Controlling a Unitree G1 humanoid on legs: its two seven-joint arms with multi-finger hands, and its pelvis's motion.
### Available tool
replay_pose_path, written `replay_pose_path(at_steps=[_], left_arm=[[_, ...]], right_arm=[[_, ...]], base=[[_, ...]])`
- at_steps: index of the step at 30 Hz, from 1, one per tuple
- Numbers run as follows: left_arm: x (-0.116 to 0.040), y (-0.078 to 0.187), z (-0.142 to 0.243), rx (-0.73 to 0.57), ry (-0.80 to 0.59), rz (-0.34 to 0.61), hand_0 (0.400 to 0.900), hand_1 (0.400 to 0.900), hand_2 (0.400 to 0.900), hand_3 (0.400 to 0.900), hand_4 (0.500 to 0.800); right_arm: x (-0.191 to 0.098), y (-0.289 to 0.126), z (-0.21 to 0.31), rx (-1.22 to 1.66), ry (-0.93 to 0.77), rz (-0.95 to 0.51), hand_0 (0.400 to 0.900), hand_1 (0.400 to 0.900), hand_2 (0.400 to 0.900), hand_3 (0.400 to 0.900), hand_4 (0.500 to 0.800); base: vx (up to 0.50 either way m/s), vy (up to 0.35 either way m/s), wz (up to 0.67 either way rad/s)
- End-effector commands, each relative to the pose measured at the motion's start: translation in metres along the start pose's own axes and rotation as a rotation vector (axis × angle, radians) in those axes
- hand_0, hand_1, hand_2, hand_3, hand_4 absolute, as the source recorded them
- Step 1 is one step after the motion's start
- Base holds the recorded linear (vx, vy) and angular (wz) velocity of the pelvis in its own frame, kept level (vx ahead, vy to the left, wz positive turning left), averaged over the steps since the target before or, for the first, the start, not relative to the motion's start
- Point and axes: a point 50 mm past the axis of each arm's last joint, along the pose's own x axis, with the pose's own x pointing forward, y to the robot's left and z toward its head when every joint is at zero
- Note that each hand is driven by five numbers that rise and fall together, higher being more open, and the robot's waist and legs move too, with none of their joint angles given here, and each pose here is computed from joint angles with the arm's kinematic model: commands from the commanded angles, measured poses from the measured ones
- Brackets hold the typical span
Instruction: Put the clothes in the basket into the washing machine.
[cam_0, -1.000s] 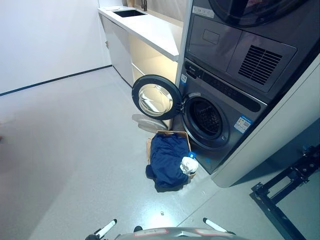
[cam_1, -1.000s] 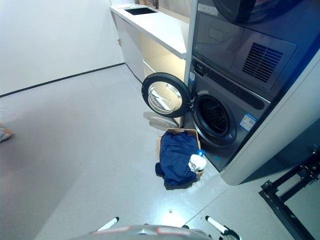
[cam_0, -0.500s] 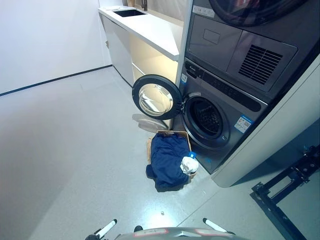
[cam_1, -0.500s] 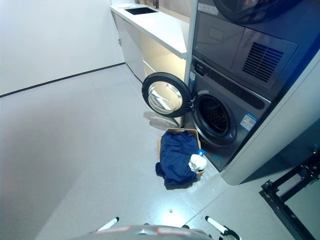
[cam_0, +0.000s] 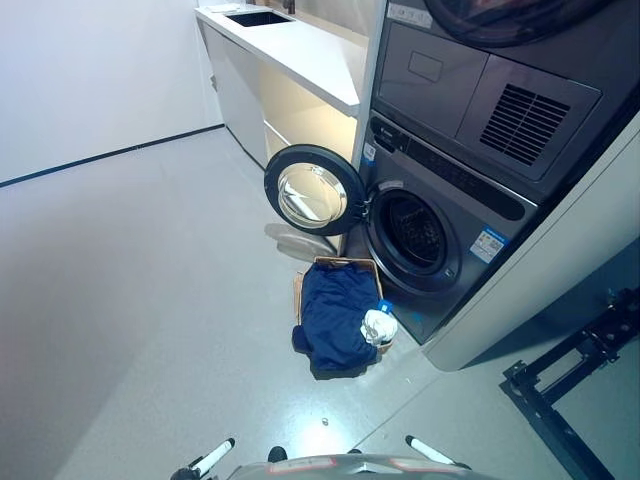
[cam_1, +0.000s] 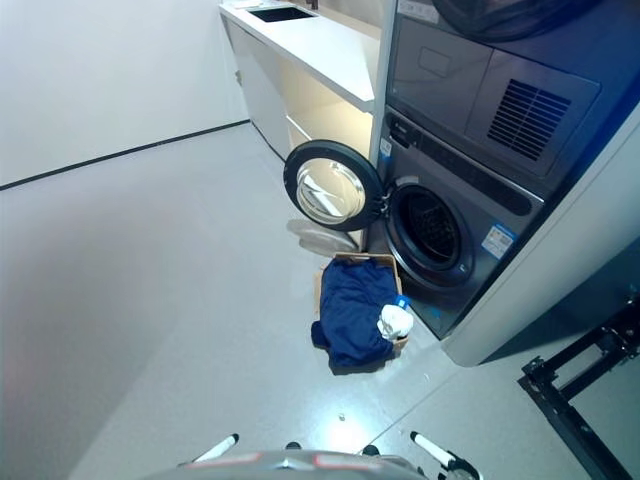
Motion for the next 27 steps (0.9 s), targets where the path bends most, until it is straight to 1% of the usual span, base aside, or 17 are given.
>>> replay_pose_path(at_steps=[1,8,14,20,27], left_arm=[[0.000,-0.016,0.021,0.055,-0.046,-0.022,0.900,0.900,0.900,0.900,0.800],[0.000,-0.015,0.034,0.045,-0.080,-0.025,0.900,0.900,0.900,0.900,0.800],[0.000,-0.016,0.039,0.026,-0.087,-0.023,0.900,0.900,0.900,0.900,0.800],[0.000,-0.018,0.038,0.009,-0.086,-0.020,0.900,0.900,0.900,0.900,0.800],[-0.002,-0.028,0.023,-0.007,-0.056,-0.043,0.900,0.900,0.900,0.900,0.800]], right_arm=[[-0.001,0.007,0.045,0.029,-0.128,0.007,0.900,0.900,0.900,0.900,0.800],[-0.004,0.019,0.053,0.079,-0.162,0.053,0.900,0.900,0.900,0.900,0.800],[-0.005,0.023,0.058,0.101,-0.178,0.065,0.900,0.900,0.900,0.900,0.800],[-0.007,0.027,0.063,0.098,-0.199,0.076,0.900,0.900,0.900,0.900,0.800],[-0.005,0.015,0.066,0.059,-0.216,0.052,0.900,0.900,0.900,0.900,0.800]], base=[[-0.105,0.205,-0.27],[-0.037,0.215,-0.11],[0.142,0.031,-0.01],[0.250,-0.143,0.04],[0.372,-0.309,0.31]])
